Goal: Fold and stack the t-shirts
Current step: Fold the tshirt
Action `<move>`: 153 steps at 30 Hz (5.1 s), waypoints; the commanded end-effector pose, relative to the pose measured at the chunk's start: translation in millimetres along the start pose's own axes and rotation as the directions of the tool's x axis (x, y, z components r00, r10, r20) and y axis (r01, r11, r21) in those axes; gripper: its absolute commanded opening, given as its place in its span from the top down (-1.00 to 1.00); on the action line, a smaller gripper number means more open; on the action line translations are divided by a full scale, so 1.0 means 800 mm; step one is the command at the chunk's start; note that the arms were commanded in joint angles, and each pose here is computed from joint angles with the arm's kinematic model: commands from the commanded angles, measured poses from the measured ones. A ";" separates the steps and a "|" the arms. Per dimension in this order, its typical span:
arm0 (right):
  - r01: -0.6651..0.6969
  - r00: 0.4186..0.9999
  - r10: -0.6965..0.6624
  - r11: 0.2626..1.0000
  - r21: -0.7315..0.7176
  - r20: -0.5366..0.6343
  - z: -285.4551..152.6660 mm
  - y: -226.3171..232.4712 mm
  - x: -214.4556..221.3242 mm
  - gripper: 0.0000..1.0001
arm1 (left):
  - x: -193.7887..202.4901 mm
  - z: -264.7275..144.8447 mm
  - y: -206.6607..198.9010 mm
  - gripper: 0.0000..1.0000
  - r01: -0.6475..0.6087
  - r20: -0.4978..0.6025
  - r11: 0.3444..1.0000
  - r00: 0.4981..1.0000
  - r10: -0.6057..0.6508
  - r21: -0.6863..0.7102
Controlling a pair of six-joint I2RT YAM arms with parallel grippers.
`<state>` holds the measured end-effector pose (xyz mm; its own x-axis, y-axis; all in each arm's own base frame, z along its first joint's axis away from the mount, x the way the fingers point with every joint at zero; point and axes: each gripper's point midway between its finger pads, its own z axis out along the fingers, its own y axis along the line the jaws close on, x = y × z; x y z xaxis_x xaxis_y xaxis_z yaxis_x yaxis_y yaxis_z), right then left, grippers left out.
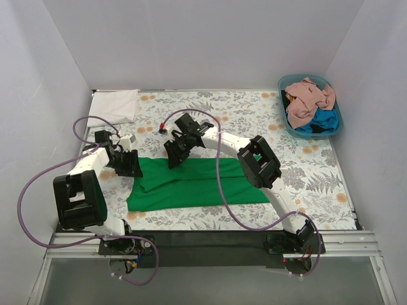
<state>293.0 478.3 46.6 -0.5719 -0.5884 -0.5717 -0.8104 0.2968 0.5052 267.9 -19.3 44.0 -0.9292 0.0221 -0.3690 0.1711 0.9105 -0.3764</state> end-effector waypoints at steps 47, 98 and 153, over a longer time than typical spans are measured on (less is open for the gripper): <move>0.117 0.993 -0.116 0.971 -0.206 0.021 -0.048 0.081 0.023 0.78 | 0.048 -0.057 -0.057 1.00 -0.303 0.047 0.945 0.953 0.300 0.123; 0.085 0.996 -0.087 0.988 -0.132 -0.007 -0.062 0.080 0.074 0.93 | -0.002 -0.003 -0.042 1.00 -0.346 -0.001 0.925 0.936 0.351 0.158; -0.023 0.901 0.198 0.911 0.412 -0.387 -0.378 -0.118 0.319 0.88 | -0.032 0.002 -0.047 0.31 -0.202 -0.055 0.979 0.978 0.201 -0.017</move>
<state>270.4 80.7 39.8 -0.6613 -0.7274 -0.1834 -0.7486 0.6242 0.2237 276.3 -49.1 56.7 -0.9010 0.2345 -0.3651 0.3411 0.9028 -0.2620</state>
